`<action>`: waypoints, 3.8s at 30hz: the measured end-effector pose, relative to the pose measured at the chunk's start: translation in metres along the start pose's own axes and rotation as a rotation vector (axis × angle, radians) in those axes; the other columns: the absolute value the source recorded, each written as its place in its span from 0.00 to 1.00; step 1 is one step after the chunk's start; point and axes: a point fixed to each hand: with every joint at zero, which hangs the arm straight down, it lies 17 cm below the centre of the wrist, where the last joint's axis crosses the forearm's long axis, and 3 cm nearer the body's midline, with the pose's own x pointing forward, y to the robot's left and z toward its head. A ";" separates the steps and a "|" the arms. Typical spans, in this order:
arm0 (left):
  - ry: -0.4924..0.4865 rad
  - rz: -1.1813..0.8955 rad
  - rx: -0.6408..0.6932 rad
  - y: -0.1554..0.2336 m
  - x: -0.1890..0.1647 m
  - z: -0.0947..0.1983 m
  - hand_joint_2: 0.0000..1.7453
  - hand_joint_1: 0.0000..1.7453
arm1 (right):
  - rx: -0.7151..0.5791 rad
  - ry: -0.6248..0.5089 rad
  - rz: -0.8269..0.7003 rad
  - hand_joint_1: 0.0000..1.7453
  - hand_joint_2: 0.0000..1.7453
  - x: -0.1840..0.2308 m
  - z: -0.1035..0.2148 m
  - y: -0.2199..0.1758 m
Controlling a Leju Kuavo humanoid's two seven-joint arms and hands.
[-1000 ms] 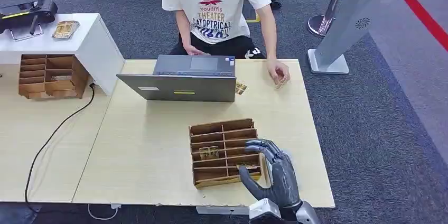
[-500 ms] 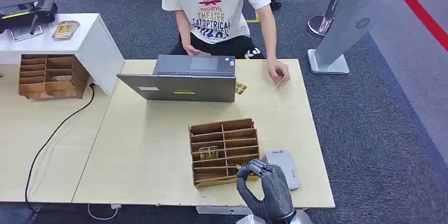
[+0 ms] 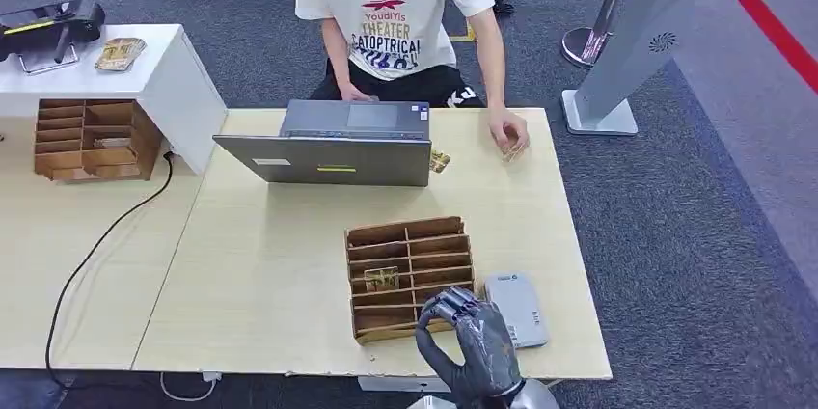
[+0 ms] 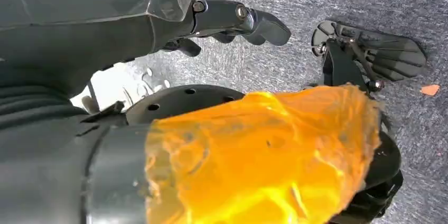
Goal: Pass the card to the sensor for recognition and then transmit it.
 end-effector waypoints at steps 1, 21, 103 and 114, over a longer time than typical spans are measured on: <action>0.000 0.000 -0.001 0.000 0.000 0.000 0.00 0.00 | 0.001 0.002 0.005 0.64 1.00 -0.001 0.000 0.000; 0.004 -0.014 -0.005 -0.001 -0.001 0.000 0.00 0.00 | 0.035 0.033 0.108 0.29 1.00 -0.028 0.001 0.010; 0.023 -0.033 -0.006 -0.002 -0.003 0.000 0.00 0.00 | 0.141 0.061 0.422 0.47 1.00 -0.096 -0.009 0.009; 0.023 -0.032 -0.006 -0.002 -0.003 0.000 0.00 0.00 | 0.170 0.080 0.426 0.48 1.00 -0.104 -0.004 0.015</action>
